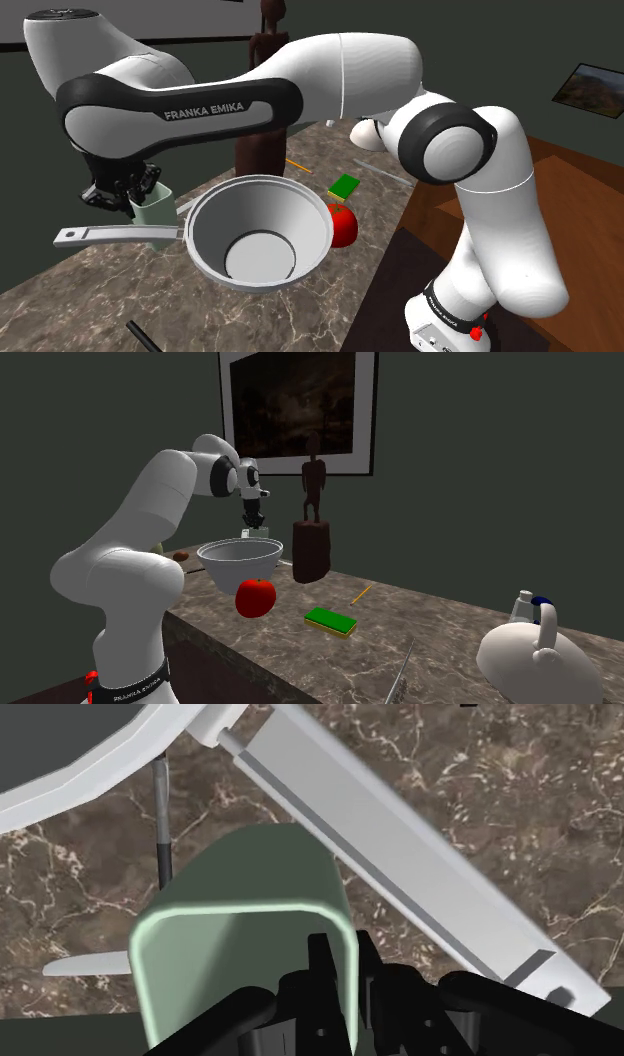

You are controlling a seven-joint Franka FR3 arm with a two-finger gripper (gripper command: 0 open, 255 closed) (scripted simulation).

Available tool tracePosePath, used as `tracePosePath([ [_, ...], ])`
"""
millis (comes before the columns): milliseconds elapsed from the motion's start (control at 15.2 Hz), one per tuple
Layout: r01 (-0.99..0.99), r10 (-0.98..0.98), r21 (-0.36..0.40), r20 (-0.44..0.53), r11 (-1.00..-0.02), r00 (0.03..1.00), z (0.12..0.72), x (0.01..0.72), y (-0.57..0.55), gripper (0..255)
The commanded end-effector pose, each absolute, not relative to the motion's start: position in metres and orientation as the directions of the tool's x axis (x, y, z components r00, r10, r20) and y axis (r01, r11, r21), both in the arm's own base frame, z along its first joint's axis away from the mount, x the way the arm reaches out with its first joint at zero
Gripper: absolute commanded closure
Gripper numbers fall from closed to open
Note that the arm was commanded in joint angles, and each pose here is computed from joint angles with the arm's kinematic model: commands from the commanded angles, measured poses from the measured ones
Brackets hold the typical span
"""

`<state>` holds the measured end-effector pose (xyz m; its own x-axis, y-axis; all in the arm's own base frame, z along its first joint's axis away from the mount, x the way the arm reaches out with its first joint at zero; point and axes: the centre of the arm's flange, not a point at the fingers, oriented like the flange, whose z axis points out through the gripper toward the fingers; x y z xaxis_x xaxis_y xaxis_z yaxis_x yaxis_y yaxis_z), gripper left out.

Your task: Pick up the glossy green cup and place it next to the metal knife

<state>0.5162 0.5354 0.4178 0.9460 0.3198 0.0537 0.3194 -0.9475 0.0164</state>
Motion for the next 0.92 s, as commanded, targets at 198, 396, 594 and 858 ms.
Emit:
tracePosePath([
  [198, 0.320, 0.320, 0.016, 0.054, -0.947, 0.946, 0.394, 0.515, 0.535, 255],
  [396, 0.320, 0.320, 0.016, 0.054, -0.947, 0.946, 0.394, 0.515, 0.535, 255],
  [594, 0.320, 0.320, 0.016, 0.054, -0.947, 0.946, 0.394, 0.515, 0.535, 255],
  [858, 0.320, 0.320, 0.016, 0.054, -0.947, 0.946, 0.394, 0.515, 0.535, 0],
])
